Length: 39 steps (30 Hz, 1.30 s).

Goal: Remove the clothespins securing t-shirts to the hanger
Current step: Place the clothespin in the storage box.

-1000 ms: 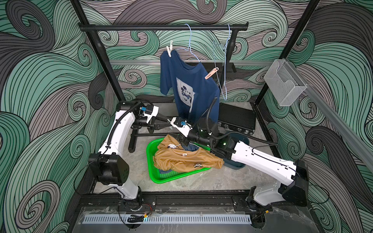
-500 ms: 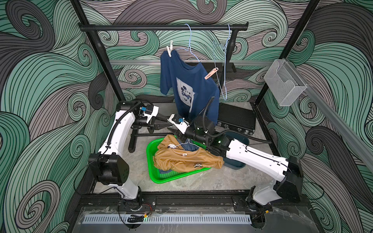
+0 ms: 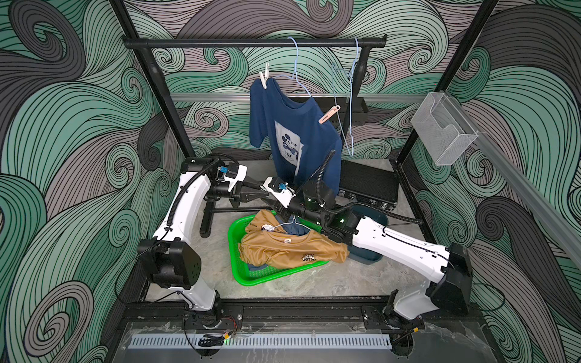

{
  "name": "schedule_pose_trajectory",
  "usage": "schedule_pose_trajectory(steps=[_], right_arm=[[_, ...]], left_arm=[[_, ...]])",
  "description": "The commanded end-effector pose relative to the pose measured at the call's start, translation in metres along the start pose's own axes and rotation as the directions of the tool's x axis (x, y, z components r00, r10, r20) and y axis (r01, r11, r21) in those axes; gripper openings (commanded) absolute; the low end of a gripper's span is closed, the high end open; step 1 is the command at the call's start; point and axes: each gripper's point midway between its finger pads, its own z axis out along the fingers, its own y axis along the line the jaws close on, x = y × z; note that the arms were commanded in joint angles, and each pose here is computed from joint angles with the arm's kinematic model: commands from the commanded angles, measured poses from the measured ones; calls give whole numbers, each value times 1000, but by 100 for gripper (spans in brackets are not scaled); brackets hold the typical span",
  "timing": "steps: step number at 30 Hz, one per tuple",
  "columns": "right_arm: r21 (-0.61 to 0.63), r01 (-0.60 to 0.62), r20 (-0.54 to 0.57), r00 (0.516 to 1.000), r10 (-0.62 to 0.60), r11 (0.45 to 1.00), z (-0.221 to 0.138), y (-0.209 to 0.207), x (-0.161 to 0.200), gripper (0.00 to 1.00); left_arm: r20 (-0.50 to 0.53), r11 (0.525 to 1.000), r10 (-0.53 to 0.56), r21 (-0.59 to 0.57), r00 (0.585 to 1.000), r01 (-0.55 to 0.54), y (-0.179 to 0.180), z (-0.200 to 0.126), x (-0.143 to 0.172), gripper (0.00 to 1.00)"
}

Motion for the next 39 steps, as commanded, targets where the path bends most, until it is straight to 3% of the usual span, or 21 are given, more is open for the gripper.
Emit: schedule_pose_trajectory(steps=[1, 4, 8, 11, 19, 28, 29, 30, 39], right_arm=[[24, -8, 72, 997, 6, 1000, -5, -10, -26, 39], [18, -5, 75, 997, 3, 1000, -5, -9, -27, 36], [14, -2, 74, 997, 1, 1000, -5, -8, -27, 25], [15, -1, 70, 998, 0, 1000, -6, -8, -26, 21], [43, -5, 41, 999, 3, 999, -12, -13, -15, 17], [75, -15, 6, 1000, 15, 997, -29, -18, 1, 15], [78, -16, 1, 1000, 16, 997, -33, -18, 4, 15], [82, -18, -5, 1000, 19, 996, -38, -18, 6, 15], [140, -77, -70, 994, 88, 987, -97, -16, 43, 14]], left_arm=[[124, 984, -171, -23, 977, 175, -3, 0, -28, 6], [124, 984, -170, -23, 978, 174, -3, 0, -29, 6], [124, 984, -171, -23, 977, 175, -4, 0, -29, 9], [124, 985, -169, -23, 978, 173, -3, 0, -29, 15], [124, 985, -165, -25, 979, 169, -4, 0, -29, 46], [123, 990, -129, -37, 984, 135, -7, -3, -39, 56], [122, 991, -121, -39, 985, 127, -8, -4, -42, 68], [122, 992, -114, -43, 986, 120, -8, -5, -45, 96], [112, 995, -40, -88, 993, 50, -8, -17, -65, 99]])
